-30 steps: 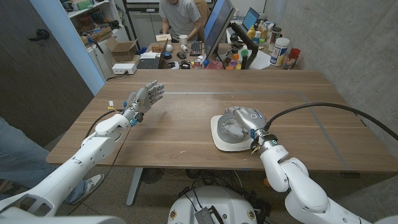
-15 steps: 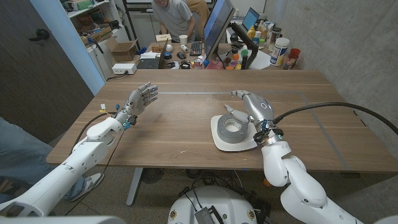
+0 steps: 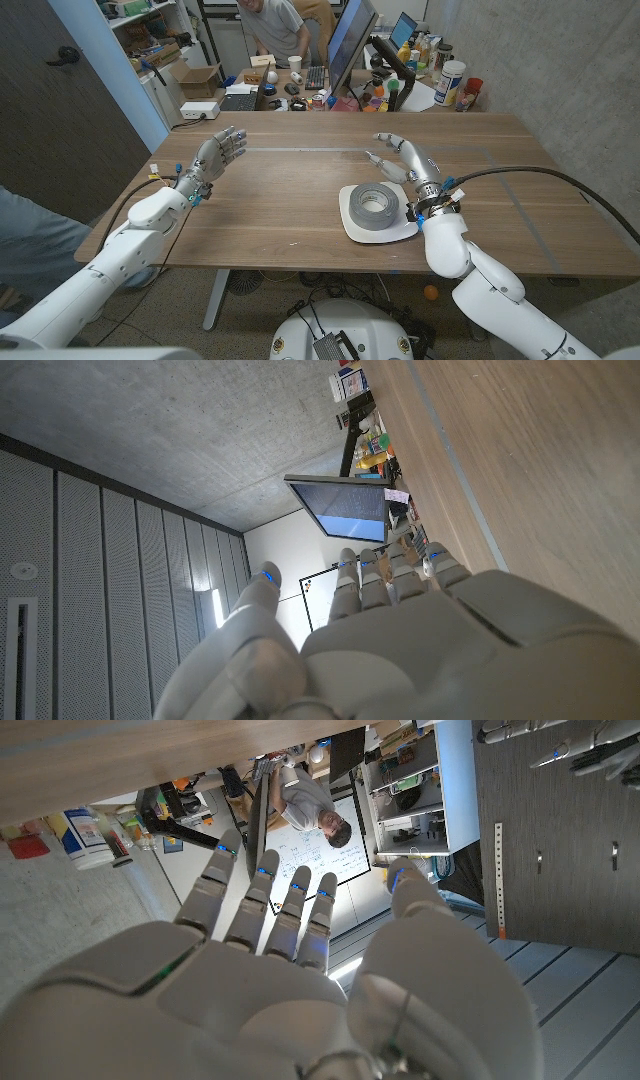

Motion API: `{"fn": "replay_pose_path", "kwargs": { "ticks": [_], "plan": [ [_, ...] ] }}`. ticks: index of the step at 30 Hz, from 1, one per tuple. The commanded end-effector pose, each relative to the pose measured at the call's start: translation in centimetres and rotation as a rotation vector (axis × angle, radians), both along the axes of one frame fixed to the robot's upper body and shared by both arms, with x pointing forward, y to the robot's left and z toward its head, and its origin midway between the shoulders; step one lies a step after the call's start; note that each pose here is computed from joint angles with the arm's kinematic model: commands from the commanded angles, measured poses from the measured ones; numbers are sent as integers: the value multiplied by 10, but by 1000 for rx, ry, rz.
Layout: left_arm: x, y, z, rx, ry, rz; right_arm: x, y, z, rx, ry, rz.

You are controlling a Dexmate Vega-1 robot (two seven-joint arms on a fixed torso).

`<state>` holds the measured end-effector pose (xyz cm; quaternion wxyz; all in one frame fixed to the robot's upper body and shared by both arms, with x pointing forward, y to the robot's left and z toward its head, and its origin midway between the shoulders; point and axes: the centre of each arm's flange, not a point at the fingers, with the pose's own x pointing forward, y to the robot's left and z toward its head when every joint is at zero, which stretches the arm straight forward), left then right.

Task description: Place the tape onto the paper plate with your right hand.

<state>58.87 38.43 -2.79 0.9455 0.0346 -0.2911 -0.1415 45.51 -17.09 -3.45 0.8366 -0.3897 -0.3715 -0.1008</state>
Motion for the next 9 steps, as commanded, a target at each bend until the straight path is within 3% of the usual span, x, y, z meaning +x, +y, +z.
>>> {"fn": "replay_pose_path", "kwargs": {
  "ticks": [1,9],
  "plan": [
    [-12,-12,12,39,-42,-12,13,-2,-2,154,41,146],
    [-20,-11,14,23,-73,13,22,-7,-1,136,28,162]
  ]
}}
